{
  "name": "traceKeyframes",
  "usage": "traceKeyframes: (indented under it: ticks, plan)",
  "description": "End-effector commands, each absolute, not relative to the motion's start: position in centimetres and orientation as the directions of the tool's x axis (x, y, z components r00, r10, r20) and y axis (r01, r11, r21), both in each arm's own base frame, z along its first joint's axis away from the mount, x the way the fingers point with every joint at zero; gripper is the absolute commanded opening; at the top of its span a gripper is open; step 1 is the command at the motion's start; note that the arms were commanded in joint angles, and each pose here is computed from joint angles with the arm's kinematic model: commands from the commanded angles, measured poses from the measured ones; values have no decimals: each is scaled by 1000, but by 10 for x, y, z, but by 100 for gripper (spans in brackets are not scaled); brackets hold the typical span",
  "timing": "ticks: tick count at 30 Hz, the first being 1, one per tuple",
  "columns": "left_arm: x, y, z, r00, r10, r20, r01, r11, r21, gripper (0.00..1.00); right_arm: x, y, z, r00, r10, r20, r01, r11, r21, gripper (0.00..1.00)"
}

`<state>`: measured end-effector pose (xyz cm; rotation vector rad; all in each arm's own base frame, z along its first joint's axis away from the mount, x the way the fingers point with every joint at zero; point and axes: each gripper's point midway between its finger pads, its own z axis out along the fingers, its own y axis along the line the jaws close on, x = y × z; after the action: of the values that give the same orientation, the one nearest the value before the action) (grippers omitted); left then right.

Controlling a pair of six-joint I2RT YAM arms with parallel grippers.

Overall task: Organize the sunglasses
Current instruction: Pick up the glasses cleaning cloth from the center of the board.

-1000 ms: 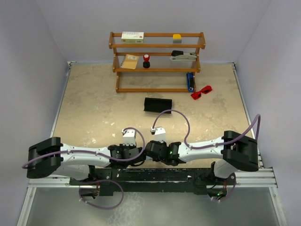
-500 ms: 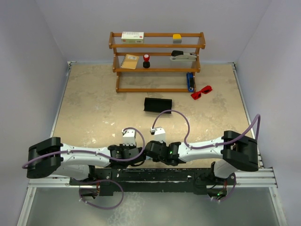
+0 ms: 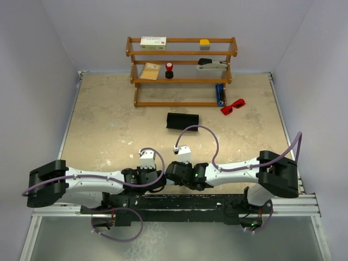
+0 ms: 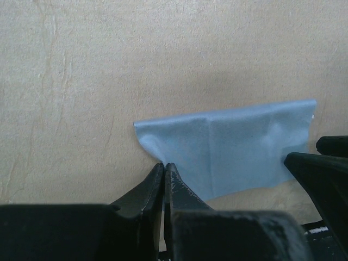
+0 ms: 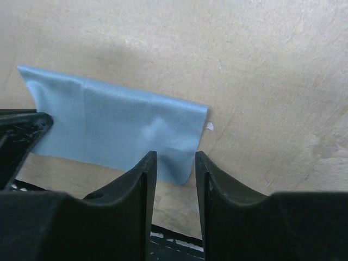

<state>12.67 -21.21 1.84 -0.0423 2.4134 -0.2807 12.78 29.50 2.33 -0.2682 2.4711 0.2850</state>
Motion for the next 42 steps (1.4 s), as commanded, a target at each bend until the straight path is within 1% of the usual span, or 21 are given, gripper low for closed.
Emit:
traceKeyframes:
  ticks: [1, 8, 18, 25, 33, 42]
  plan:
    - [126, -218, 24, -751, -123, -648, 61, 965, -254, 0, 136, 308, 39, -753, -93, -651, -233, 963, 133, 38]
    - [126, -218, 26, -750, -110, -652, 75, 965, -250, 0, 134, 312, 28, -764, -85, -639, -210, 970, 121, 38]
    - [126, -217, 26, -749, -105, -654, 83, 965, -250, 0, 130, 297, 25, -771, -71, -633, -178, 978, 108, 38]
    - [125, -220, 26, -751, -120, -649, 85, 957, -276, 0, 127, 292, 23, -770, -54, -635, -164, 980, 116, 37]
    - [123, -218, 27, -748, -191, -635, 69, 930, -361, 0, 125, 293, 21, -771, -44, -635, -159, 979, 125, 37]
    - [123, -214, 28, -748, -183, -638, 65, 937, -344, 0, 123, 294, 19, -774, -46, -631, -160, 979, 124, 37]
